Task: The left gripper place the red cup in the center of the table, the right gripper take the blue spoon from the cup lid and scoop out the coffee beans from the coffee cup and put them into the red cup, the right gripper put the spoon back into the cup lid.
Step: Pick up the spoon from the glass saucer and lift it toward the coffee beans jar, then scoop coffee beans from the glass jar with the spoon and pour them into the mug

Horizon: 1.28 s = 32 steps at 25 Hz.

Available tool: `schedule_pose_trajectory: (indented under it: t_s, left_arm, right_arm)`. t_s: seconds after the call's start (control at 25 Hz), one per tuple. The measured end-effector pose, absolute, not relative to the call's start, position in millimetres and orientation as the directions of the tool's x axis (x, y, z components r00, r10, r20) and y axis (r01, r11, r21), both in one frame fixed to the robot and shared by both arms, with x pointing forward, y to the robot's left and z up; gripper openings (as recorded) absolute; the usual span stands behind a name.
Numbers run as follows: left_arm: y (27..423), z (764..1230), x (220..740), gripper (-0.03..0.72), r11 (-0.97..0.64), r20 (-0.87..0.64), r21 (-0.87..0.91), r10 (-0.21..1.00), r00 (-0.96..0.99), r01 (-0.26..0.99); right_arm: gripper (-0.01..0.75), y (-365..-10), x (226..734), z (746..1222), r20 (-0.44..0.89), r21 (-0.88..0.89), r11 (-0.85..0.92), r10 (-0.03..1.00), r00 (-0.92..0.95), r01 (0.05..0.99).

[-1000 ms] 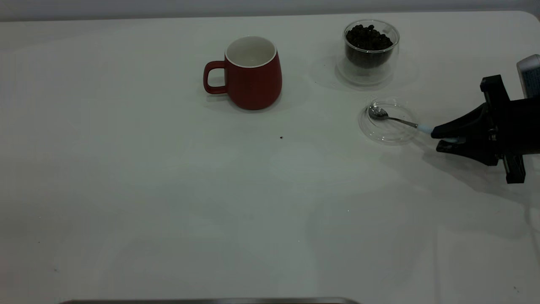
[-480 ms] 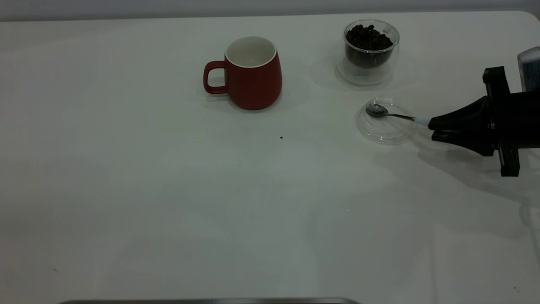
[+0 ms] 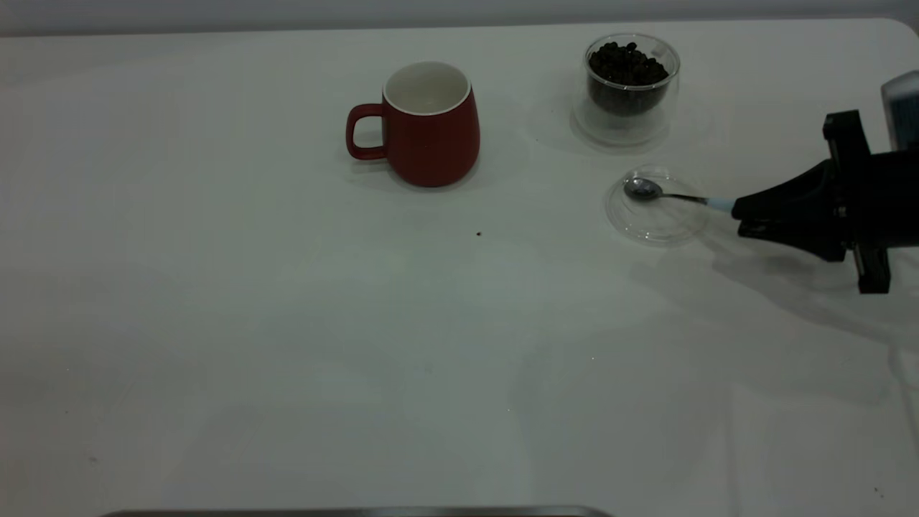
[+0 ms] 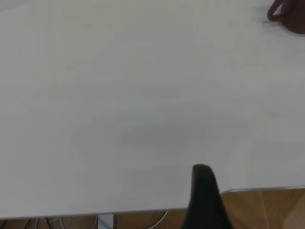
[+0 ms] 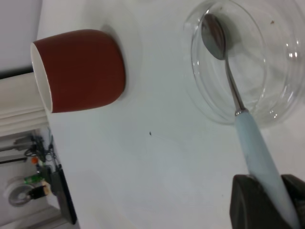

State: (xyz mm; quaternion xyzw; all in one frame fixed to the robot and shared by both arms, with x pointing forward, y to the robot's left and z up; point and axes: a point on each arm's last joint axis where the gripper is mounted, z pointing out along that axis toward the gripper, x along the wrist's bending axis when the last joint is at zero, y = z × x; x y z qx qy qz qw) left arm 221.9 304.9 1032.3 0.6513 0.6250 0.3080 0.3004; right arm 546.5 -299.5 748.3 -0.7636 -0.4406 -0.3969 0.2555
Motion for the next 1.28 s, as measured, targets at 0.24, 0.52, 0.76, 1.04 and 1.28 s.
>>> schedule_pose_trajectory:
  t_s: [0.24,0.52,0.76,1.04,1.28]
  left_arm:
    - [305,1032,222,0.587,-0.038,0.026,0.776,0.999,0.029,0.629]
    - [305,1032,222,0.587,-0.038,0.026,0.776,0.999,0.029,0.629]
    - [305,1032,222,0.587,-0.038,0.026,0.776,0.999,0.029,0.629]
    - [305,1032,222,0.587,-0.038,0.026,0.776,0.999,0.029,0.629]
    - [305,1032,222,0.587,-0.038,0.026,0.776,0.999,0.029,0.629]
  right_arm:
    - [0.114,-302,537,773,0.791,0.004,-0.488,0.535,0.296,0.873]
    - [0.114,-303,534,802,0.78,0.091,-0.475,0.581,0.234,0.875]
    - [0.114,-302,547,829,0.818,0.208,-0.451,0.567,0.099,0.868]
    - [0.114,-304,579,843,0.786,0.321,-0.426,0.617,0.012,0.846]
    - [0.114,-296,607,851,0.708,0.398,-0.391,0.706,-0.007,0.83]
